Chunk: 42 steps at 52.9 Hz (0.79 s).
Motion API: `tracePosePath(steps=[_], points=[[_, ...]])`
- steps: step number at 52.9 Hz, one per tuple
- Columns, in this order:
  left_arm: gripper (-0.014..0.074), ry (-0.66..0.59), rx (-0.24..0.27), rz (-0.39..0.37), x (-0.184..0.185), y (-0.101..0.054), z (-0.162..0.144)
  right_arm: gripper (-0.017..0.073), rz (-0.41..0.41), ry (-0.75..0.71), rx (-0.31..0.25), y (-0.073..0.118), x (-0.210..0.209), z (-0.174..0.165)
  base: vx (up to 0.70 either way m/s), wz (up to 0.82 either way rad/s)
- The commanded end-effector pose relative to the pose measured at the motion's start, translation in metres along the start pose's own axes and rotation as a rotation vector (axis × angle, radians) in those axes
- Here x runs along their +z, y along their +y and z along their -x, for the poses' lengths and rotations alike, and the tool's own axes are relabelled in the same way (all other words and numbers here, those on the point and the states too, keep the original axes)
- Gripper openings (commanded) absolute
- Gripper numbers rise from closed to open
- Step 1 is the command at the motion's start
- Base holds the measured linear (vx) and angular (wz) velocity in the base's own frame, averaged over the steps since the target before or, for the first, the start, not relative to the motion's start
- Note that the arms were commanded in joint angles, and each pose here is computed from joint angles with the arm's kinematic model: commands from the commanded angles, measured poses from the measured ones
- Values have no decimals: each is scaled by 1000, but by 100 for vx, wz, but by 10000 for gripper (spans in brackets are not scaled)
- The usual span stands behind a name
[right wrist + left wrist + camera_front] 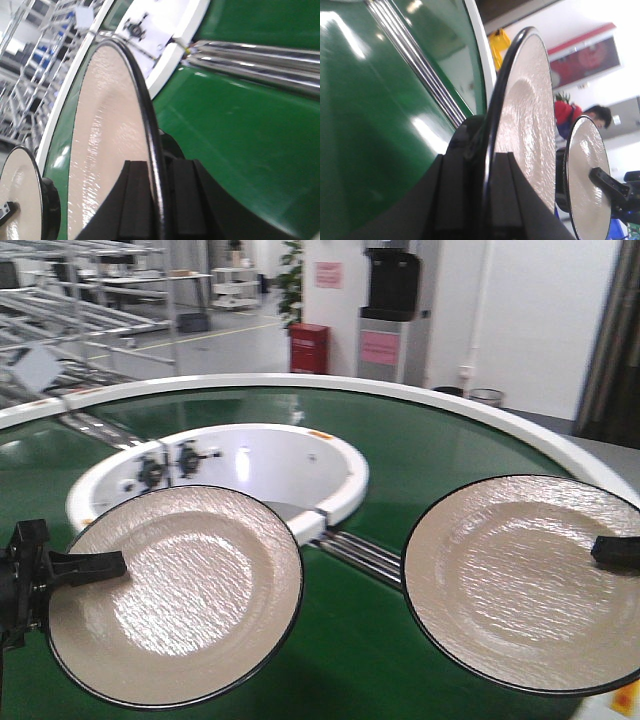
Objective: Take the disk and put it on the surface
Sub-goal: 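Hold both plates while the base drives to the steel table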
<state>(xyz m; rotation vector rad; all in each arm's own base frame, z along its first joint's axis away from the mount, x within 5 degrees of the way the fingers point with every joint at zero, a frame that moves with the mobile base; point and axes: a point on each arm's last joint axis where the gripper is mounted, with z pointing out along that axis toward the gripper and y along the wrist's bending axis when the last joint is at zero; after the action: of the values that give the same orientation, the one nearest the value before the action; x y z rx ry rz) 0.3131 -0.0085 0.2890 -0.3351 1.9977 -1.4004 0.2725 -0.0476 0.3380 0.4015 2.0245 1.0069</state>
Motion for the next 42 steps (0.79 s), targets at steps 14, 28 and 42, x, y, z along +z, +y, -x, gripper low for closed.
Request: tracePosePath(steps=[14,28,42], points=[[-8,-74,-29,-189,-9,-36,8,-9,108,-83,20,24,-11,10,-16,-61],[-8,-74,-29,-189,-9,-36,8,-9,108,-83,20,24,-11,10,-15,-58],[-8,-74,-29,-189,-9,-36,8,-9,108,-83,20,24,-11,10,-13,-53]])
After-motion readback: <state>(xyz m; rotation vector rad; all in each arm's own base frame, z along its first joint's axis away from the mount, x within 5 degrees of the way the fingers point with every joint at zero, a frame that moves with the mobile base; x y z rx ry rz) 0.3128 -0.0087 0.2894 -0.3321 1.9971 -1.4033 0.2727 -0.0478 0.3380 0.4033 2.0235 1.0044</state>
